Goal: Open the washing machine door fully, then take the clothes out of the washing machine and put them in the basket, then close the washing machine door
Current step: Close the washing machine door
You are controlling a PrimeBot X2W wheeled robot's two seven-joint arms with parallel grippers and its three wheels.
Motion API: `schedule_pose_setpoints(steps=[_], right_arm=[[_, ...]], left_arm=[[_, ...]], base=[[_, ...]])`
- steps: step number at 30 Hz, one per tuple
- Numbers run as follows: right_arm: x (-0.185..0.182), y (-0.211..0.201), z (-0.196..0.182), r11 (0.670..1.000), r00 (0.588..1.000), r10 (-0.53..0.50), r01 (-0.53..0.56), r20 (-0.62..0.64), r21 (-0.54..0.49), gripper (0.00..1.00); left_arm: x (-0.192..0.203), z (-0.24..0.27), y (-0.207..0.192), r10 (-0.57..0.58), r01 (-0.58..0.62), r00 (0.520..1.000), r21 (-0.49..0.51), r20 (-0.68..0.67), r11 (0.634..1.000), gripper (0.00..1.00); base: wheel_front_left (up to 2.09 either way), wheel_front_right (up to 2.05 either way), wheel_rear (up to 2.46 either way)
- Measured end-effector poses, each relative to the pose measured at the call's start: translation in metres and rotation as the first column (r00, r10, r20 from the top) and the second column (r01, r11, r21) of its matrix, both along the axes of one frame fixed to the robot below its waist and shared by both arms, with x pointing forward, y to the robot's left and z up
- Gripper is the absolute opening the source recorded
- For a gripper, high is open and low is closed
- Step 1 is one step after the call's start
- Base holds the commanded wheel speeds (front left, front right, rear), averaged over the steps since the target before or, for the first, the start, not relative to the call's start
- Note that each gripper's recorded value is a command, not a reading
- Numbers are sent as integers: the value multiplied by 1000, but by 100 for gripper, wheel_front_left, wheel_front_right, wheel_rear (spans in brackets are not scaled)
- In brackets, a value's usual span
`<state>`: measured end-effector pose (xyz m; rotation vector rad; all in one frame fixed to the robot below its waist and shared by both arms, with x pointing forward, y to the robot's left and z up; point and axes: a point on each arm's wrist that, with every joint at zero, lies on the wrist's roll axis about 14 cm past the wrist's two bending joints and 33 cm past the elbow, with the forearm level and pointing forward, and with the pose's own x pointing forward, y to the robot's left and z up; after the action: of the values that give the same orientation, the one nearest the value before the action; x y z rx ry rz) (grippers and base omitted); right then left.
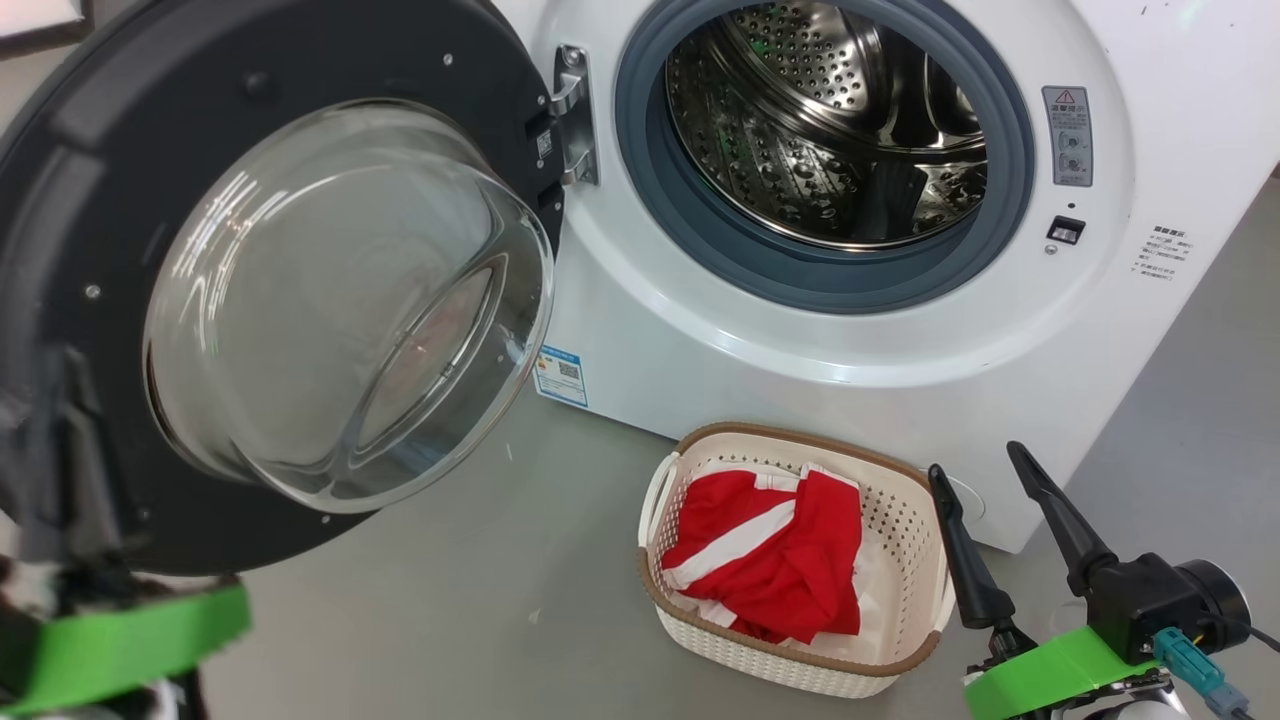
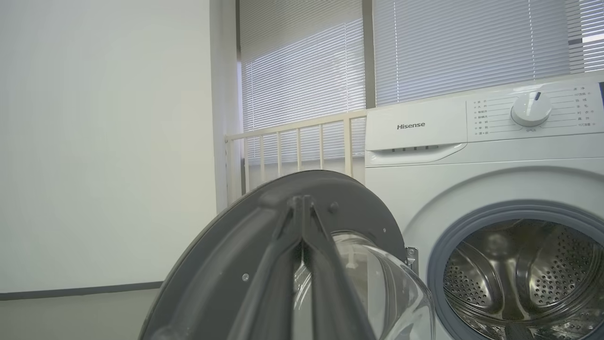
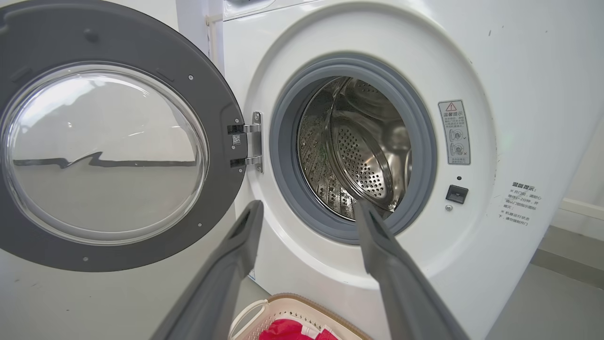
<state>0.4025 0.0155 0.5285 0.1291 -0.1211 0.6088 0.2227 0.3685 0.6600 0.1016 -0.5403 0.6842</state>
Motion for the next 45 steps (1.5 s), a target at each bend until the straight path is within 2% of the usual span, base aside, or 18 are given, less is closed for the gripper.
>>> schedule_pose_setpoints(steps=[3,7,11,15,18,21,23,28,32,35,45], right_arm=[[0,-1,0,1000,1000,-3,3,-1,-1,100],[-1,-3,-1,1000,1000,-9,9,-3,-4,100],[-1,-6,0,1000,1000,-15,15,-1,-6,100],[-2,-9,1,1000,1000,-23,23,2,-7,100],[-3,-10,1,1000,1000,-27,27,2,-7,100],[-3,-12,0,999,1000,-31,31,0,-8,100],[-3,-13,-1,999,999,-34,34,-2,-8,100],[-4,-16,-2,999,999,-41,41,-5,-9,100],[-6,-19,-3,999,999,-45,45,-10,-14,100],[-7,-22,-3,998,998,-55,55,-11,-15,100],[-7,-34,-4,997,997,-81,81,-12,-20,100]], left_arm=[[-5,23,14,35,-37,998,44,51,998,0],[-14,49,35,81,-86,986,33,147,996,0],[-25,57,67,153,-139,961,-73,232,988,0],[-24,58,95,179,-128,940,-186,289,974,0],[-19,52,118,194,-101,931,-293,308,951,0],[-11,39,140,211,-74,929,-409,303,910,0],[-3,28,151,209,-28,928,-502,307,864,0],[22,-10,166,177,14,961,-673,215,739,0],[38,-33,167,125,43,979,-762,161,646,0],[47,-51,163,68,38,993,-804,97,594,0],[69,-81,148,-132,67,991,-869,3,490,0]], base=[[0,0,0],[0,0,0],[0,0,0],[0,0,0],[0,0,0],[0,0,0],[0,0,0],[0,0,0],[0,0,0],[0,0,0],[0,0,0]])
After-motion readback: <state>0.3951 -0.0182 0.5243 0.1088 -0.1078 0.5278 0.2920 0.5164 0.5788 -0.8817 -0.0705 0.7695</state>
